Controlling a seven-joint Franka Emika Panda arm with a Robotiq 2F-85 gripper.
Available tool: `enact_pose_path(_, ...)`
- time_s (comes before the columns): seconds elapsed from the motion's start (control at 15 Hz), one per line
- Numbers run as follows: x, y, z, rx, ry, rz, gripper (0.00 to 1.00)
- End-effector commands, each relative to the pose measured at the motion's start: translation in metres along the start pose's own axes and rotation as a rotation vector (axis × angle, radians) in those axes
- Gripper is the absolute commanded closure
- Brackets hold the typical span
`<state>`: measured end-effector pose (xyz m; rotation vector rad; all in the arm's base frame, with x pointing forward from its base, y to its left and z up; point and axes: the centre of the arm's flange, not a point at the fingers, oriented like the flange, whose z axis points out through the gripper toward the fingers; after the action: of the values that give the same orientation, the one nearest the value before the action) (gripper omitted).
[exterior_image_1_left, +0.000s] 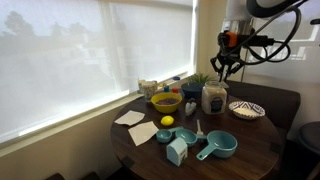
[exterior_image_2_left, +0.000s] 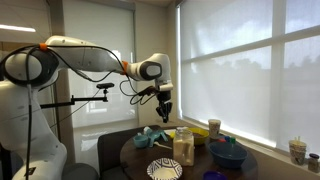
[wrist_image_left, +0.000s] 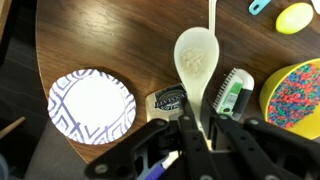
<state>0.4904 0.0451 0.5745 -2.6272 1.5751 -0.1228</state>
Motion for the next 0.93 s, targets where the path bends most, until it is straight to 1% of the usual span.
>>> enact_pose_path(0.0,0.032,0.018,-0.008,0.003,0.026,0.093,0.96)
enact_pose_path(0.2,0.058,0.030,-0.006,0.008,0.046,0.159,0.96)
enact_pose_path(0.47,0.085,0.042,-0.003,0.023,0.103,0.255,0.96)
enact_pose_path(0.53,0.089,0.044,-0.001,0.024,0.120,0.275,0.96)
enact_pose_path(0.6,0.092,0.043,0.000,0.040,0.137,0.292,0.96)
enact_pose_path(0.87,0.092,0.032,0.006,0.078,0.204,0.320,0.96)
